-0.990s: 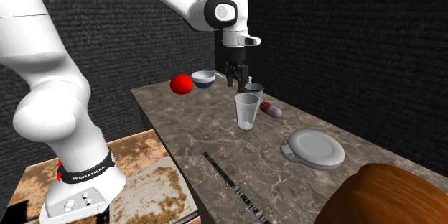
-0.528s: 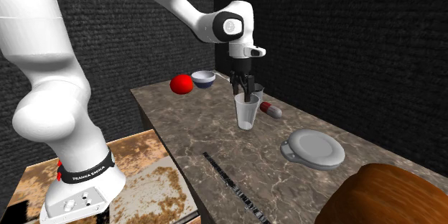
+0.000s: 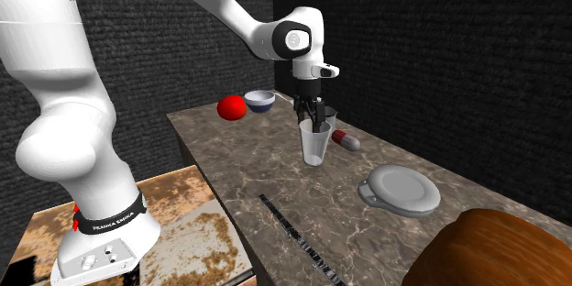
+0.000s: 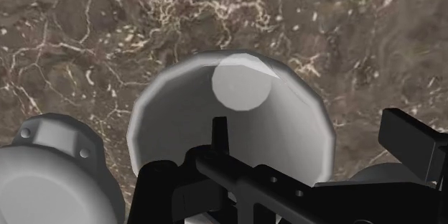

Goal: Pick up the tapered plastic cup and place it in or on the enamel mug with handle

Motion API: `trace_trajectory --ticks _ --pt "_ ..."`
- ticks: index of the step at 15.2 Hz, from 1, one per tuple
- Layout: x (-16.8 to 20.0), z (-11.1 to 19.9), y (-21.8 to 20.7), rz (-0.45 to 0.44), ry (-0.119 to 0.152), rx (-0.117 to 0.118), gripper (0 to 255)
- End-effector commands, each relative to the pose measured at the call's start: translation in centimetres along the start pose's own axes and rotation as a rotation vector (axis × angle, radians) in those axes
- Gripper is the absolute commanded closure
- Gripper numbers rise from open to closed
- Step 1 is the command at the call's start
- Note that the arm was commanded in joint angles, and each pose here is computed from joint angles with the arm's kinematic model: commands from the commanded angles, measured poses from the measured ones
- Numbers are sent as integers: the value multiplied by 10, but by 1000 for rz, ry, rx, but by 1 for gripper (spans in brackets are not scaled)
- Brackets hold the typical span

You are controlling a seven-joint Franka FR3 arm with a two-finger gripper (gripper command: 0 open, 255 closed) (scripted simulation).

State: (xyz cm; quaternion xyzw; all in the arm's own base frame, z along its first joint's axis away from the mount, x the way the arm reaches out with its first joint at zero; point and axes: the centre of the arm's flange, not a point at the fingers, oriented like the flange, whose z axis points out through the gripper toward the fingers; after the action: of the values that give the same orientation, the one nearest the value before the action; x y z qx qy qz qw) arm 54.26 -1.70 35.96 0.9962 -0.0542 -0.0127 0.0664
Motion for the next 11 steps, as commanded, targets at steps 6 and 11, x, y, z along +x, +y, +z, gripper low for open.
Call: trace_trajectory --ticks 6,11 --pt "0 0 0 0 0 0 255" --pt "0 0 0 0 0 0 255"
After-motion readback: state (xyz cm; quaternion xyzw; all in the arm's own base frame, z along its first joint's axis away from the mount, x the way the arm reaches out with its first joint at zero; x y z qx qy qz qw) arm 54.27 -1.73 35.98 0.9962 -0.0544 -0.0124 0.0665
